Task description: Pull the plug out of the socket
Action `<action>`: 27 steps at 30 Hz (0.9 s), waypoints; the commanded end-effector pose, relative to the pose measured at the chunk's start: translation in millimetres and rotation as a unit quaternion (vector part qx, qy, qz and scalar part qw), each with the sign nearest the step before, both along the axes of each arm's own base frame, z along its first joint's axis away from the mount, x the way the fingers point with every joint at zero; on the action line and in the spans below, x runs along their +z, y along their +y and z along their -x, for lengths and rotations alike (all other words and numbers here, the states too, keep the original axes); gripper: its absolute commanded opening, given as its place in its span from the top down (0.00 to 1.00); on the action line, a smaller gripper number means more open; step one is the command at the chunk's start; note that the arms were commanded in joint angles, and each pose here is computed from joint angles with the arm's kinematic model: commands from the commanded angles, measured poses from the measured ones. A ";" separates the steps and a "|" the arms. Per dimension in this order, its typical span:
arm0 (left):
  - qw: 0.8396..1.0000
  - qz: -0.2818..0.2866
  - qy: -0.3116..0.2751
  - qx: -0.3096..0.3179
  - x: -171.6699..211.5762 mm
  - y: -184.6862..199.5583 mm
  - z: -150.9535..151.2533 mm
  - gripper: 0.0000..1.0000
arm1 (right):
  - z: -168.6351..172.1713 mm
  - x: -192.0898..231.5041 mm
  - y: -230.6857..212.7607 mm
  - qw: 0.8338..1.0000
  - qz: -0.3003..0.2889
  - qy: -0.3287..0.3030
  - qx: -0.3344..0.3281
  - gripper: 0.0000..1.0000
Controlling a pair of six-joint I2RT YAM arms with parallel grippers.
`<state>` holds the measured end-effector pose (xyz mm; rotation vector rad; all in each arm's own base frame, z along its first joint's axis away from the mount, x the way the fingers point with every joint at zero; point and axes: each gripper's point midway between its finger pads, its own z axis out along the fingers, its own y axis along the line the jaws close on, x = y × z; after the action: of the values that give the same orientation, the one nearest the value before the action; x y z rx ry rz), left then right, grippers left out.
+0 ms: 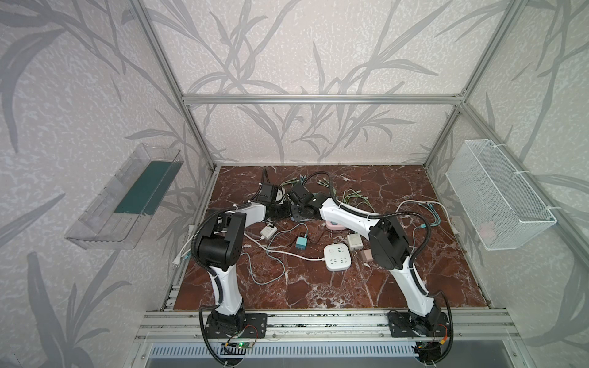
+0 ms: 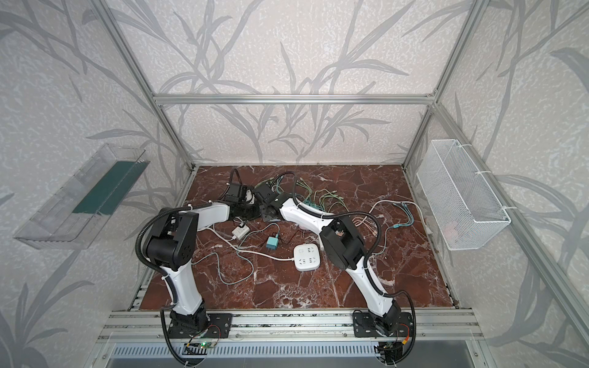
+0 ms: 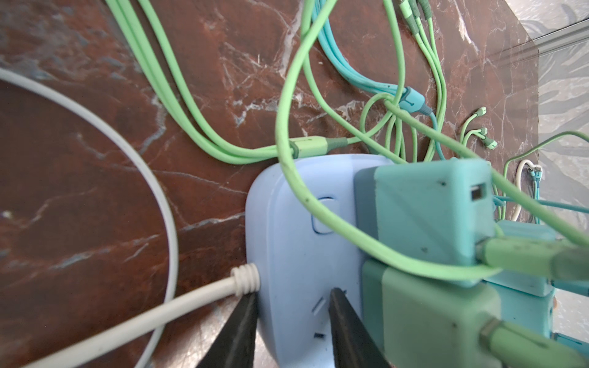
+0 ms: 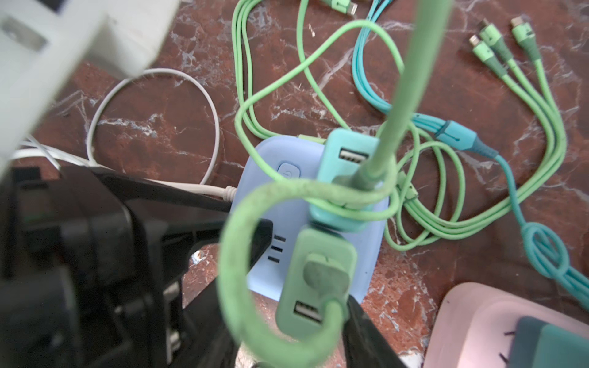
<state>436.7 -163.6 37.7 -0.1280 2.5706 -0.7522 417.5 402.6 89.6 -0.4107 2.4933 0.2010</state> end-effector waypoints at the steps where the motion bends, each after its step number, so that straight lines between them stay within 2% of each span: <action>1: 0.995 -0.051 0.082 0.006 -45.8 16.9 35.0 0.62 | -12.8 13.5 -6.6 1.000 0.008 -0.016 -0.011 0.49; 9: 0.995 -0.054 0.081 0.006 -44.3 17.7 34.6 0.62 | -21.9 3.1 -6.5 0.999 0.036 -0.009 -0.012 0.56; 18: 0.996 -0.053 0.078 0.005 -44.6 17.5 32.8 0.61 | -21.8 -7.7 -12.2 0.998 0.060 0.003 -0.014 0.57; 27: 0.995 -0.059 0.081 0.006 -48.3 19.0 33.3 0.61 | -20.0 -4.5 -10.2 0.998 0.055 0.009 -0.013 0.71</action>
<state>435.7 -163.8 37.2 -0.1274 2.5753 -0.7519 437.0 395.6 79.0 -0.4027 2.5283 0.0807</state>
